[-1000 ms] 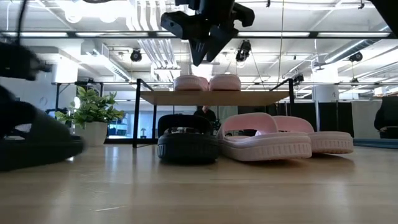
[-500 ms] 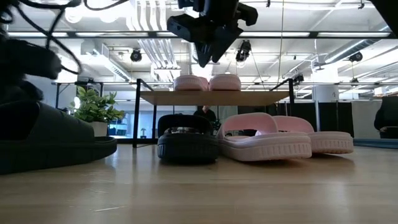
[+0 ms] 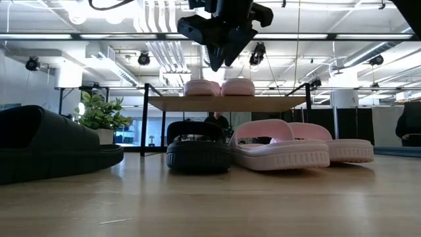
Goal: Pick and place slides into the shelf
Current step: Move the left black slide beside the right black slide on the table
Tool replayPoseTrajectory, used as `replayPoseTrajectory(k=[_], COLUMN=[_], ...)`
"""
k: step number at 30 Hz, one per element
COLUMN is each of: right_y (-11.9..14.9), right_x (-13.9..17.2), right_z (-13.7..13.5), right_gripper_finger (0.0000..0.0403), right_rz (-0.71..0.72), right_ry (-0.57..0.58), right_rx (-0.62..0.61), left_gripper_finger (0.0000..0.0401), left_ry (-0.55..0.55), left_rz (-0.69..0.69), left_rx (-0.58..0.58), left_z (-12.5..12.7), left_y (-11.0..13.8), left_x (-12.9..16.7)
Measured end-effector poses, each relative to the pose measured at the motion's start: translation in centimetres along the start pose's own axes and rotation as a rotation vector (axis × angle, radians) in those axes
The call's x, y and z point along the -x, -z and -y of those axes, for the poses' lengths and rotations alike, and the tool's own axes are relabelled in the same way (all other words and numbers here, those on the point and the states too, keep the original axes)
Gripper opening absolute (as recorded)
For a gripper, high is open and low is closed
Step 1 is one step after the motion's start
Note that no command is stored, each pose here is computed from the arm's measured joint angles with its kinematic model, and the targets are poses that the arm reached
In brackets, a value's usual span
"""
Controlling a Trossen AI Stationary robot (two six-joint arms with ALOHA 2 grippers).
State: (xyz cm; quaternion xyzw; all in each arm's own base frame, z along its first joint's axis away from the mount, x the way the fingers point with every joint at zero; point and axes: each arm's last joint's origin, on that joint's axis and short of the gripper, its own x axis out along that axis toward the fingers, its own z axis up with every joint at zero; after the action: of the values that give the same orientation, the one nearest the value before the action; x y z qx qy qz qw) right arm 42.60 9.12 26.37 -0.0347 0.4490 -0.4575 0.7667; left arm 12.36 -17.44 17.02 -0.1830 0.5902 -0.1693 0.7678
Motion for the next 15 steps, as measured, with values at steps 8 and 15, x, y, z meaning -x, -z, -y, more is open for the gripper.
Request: replayPoseTrajectory(k=[8,15], right_y=[0.0,0.1], right_x=[0.0,0.0], right_z=[0.0,-0.1], right_gripper_finger=[0.0164,0.0164], right_rz=[0.000,-0.019], right_ry=[-0.001,-0.015], right_rx=[-0.001,0.000], left_gripper_finger=[0.0000,0.0000], left_ry=[-0.021,-0.074], left_rz=[0.029,0.104], left_rx=[-0.079,-0.148], left_z=[0.5,-0.7], left_y=[-1.1,-2.6], left_x=[-3.3,-3.3])
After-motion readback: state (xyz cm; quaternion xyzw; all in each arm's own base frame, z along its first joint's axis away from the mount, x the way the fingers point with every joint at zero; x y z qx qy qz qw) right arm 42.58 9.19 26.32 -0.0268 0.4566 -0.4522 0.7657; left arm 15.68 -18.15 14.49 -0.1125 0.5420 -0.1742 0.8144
